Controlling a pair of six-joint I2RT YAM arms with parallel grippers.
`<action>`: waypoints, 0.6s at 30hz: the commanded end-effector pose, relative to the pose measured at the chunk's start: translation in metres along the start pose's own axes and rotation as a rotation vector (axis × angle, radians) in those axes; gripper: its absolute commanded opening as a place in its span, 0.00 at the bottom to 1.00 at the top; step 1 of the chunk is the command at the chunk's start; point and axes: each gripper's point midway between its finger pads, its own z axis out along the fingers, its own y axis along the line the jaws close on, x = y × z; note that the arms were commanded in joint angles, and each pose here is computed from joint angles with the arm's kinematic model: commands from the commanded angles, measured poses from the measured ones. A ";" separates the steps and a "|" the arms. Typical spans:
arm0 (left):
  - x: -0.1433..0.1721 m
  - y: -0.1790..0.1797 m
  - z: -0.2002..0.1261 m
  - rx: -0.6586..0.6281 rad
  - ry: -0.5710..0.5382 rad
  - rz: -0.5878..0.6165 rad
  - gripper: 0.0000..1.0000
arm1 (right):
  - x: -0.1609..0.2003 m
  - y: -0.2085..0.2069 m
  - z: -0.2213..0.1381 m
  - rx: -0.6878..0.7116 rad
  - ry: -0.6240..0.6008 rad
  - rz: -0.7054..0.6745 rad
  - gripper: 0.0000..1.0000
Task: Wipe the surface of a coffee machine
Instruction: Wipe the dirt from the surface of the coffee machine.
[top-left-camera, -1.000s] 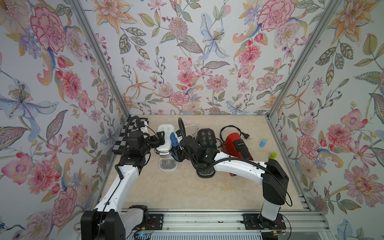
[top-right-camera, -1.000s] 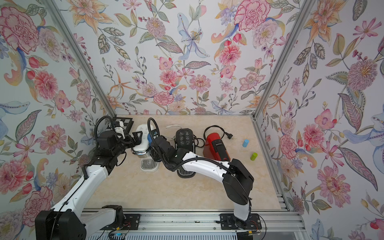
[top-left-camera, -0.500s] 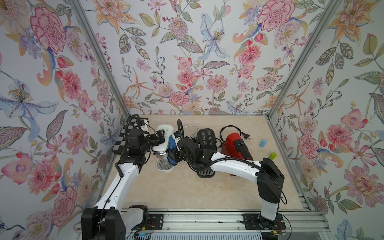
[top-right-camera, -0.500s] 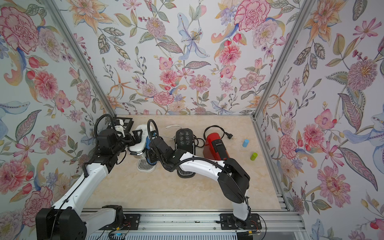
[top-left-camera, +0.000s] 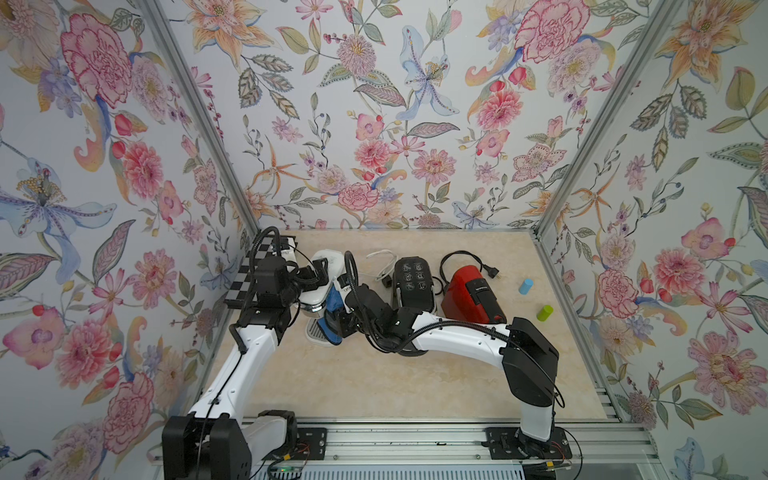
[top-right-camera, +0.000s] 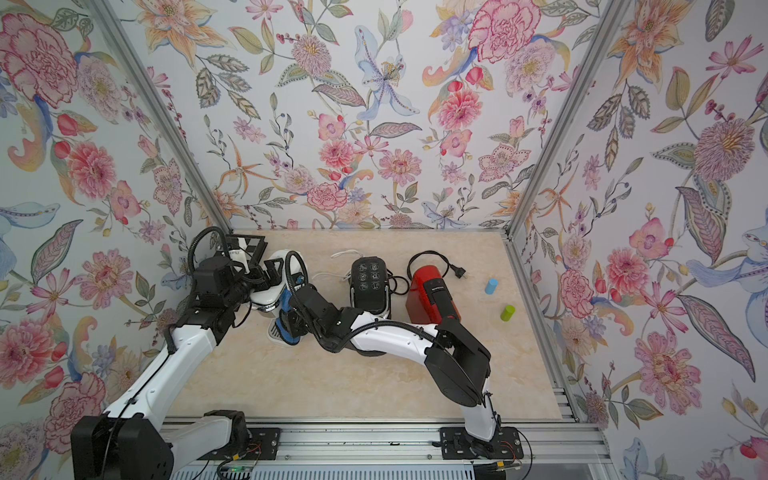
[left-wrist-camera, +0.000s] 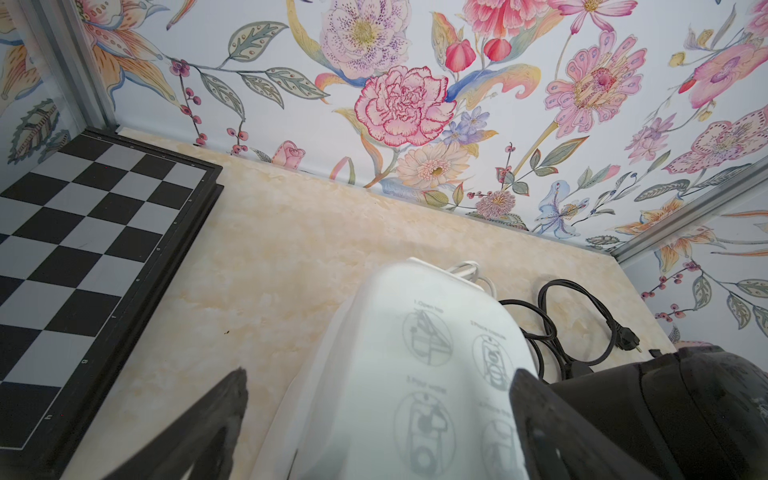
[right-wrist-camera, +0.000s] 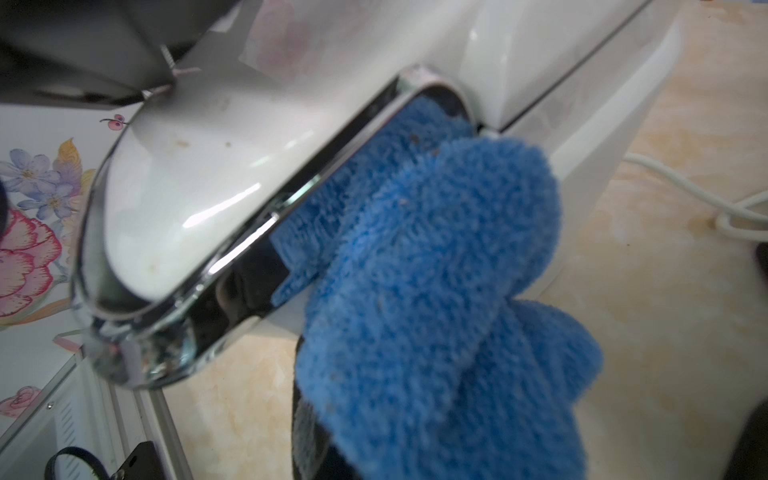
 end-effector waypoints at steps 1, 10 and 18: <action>0.004 0.002 -0.003 -0.027 0.021 0.020 0.99 | -0.009 0.034 -0.015 -0.150 -0.050 0.050 0.00; 0.008 0.004 -0.002 -0.031 0.030 0.010 0.99 | -0.035 0.013 -0.053 -0.070 -0.164 0.053 0.00; 0.010 0.005 -0.002 -0.029 0.031 0.002 0.99 | -0.074 -0.017 -0.042 0.051 -0.244 0.074 0.00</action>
